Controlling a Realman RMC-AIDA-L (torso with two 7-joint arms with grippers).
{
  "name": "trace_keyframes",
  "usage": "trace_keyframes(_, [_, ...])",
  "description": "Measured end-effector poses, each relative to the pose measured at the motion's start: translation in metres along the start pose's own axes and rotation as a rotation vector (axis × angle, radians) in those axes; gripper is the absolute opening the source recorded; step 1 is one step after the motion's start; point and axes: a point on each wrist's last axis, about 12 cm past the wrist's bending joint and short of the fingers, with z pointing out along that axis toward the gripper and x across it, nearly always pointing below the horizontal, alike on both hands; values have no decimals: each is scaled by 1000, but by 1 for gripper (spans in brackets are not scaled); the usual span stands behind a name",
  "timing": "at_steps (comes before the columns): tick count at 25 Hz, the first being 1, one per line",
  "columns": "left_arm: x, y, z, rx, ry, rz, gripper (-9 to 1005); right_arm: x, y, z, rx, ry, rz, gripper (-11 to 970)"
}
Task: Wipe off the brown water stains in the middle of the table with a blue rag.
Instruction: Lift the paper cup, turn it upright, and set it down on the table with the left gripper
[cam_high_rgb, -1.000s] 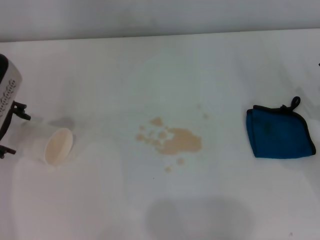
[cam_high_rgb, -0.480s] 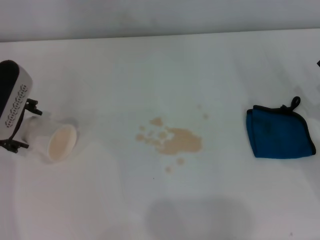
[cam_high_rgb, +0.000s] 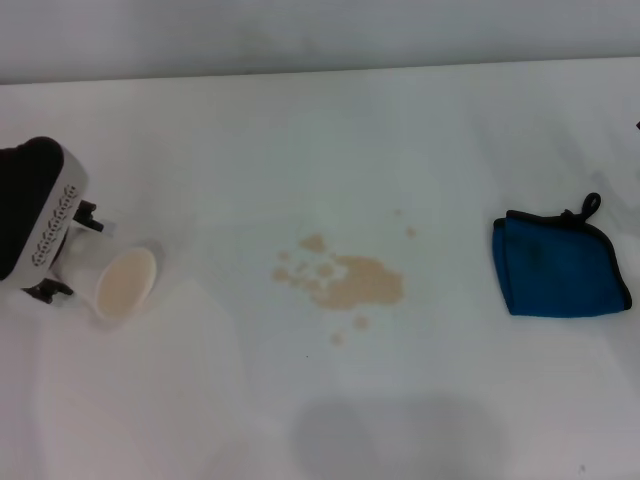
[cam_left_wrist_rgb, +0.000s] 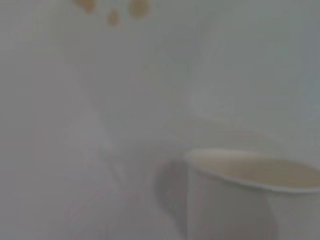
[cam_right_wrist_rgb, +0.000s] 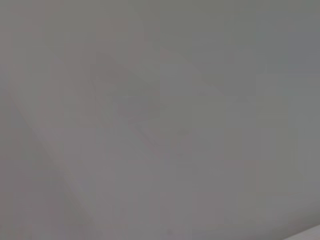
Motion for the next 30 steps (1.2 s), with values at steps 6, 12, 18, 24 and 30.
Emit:
trace_keyframes(6, [-4, 5, 5, -19, -26, 3, 834, 1, -2, 0, 15, 5, 1, 840])
trace_keyframes(12, [-9, 9, 5, -40, -55, -1, 822, 1, -2, 4, 21, 17, -2, 840])
trace_keyframes(18, [-10, 8, 6, -29, -60, 1, 811, 0, -2, 5, 23, 14, -4, 841])
trace_keyframes(24, [-13, 10, 6, -56, -90, -23, 729, -1, -3, 5, 25, 12, -5, 841])
trace_keyframes(30, [-16, 24, -8, -215, -233, -150, 673, -6, -4, 9, 24, 12, -25, 840])
